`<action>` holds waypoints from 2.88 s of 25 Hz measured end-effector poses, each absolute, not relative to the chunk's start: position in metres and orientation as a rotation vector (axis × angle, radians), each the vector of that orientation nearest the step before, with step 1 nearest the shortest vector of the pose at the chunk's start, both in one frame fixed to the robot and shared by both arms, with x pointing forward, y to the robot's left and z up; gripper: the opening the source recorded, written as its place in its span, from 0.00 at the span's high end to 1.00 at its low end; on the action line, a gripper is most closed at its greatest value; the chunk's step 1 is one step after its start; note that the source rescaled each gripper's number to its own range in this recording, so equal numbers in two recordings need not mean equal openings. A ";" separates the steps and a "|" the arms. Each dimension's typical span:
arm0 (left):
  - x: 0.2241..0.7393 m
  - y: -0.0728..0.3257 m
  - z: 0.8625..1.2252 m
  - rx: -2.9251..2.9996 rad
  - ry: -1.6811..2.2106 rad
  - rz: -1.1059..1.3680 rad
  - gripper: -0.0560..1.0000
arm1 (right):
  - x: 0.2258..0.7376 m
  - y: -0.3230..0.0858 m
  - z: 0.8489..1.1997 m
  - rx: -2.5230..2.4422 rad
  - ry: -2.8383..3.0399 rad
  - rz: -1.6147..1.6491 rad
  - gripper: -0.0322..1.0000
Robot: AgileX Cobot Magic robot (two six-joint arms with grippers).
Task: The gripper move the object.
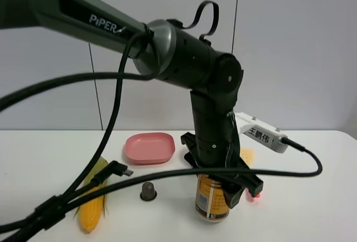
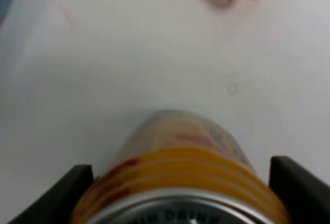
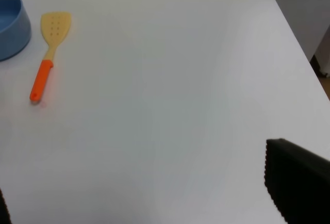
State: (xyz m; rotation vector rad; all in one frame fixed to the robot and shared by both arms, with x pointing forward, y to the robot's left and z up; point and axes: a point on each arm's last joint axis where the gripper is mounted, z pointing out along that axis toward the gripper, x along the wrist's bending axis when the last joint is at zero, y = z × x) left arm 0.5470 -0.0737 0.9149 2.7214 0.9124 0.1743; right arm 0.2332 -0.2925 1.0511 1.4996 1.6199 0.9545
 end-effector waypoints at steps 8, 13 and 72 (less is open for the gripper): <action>0.577 -0.056 1.002 2.649 0.962 0.299 0.93 | 0.233 -0.293 1.051 1.500 1.620 0.955 0.00; 0.618 -0.016 1.019 2.571 1.088 0.388 0.93 | 0.233 -0.293 1.051 1.500 1.620 0.955 0.00; 0.717 0.065 0.952 2.386 1.149 0.482 0.02 | 0.233 -0.293 1.051 1.500 1.620 0.955 0.00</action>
